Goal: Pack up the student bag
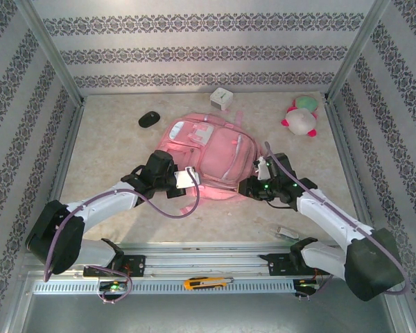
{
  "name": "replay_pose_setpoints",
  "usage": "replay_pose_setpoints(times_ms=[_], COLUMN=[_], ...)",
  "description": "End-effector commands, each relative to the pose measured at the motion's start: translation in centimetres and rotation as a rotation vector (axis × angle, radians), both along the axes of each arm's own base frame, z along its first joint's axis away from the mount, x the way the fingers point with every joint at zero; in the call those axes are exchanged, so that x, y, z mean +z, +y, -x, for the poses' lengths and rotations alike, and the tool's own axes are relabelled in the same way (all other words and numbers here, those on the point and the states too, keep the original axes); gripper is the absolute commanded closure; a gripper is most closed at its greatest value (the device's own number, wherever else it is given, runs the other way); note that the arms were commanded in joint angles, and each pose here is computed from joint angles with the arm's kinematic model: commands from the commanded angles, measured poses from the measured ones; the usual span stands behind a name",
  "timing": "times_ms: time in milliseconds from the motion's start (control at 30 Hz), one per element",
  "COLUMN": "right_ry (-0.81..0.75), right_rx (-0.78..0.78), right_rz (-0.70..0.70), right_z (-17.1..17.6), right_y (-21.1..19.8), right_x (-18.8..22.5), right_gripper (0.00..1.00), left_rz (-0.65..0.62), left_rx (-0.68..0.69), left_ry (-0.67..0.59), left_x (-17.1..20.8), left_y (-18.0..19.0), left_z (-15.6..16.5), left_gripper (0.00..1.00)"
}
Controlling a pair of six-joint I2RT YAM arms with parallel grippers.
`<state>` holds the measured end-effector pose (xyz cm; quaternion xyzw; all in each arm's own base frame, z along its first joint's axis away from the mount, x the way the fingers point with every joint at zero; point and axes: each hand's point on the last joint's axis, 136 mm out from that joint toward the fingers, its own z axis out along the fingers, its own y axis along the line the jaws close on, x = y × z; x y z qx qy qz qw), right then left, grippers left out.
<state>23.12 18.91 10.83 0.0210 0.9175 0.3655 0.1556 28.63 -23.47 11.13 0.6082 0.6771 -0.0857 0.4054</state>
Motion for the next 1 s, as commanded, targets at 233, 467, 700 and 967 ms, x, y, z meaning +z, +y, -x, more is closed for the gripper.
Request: replay_pose_setpoints(times_ms=[233, 467, 700, 967], right_ry=[-0.059, -0.021, -0.012, 0.001], right_rx=[0.096, 0.114, 0.171, 0.244], right_rz=[-0.046, 0.002, 0.11, 0.268], right_z=[-1.2, -1.0, -0.5, -0.4], right_y=[2.2, 2.2, 2.0, 1.6], right_x=[1.4, 0.3, -0.7, -1.8], right_gripper=[0.79, 0.76, 0.73, 0.71], left_rz=[0.022, 0.022, 0.024, 0.02], left_rx=[0.036, 0.041, 0.042, 0.046], left_ry=[-0.01, -0.014, -0.02, -0.023], left_x=[1.2, 1.4, 1.7, 1.9], left_y=[0.6, 0.7, 0.7, 0.8], left_z=[-0.3, -0.3, -0.4, -0.3], left_gripper=[1.0, 1.0, 1.0, 1.0])
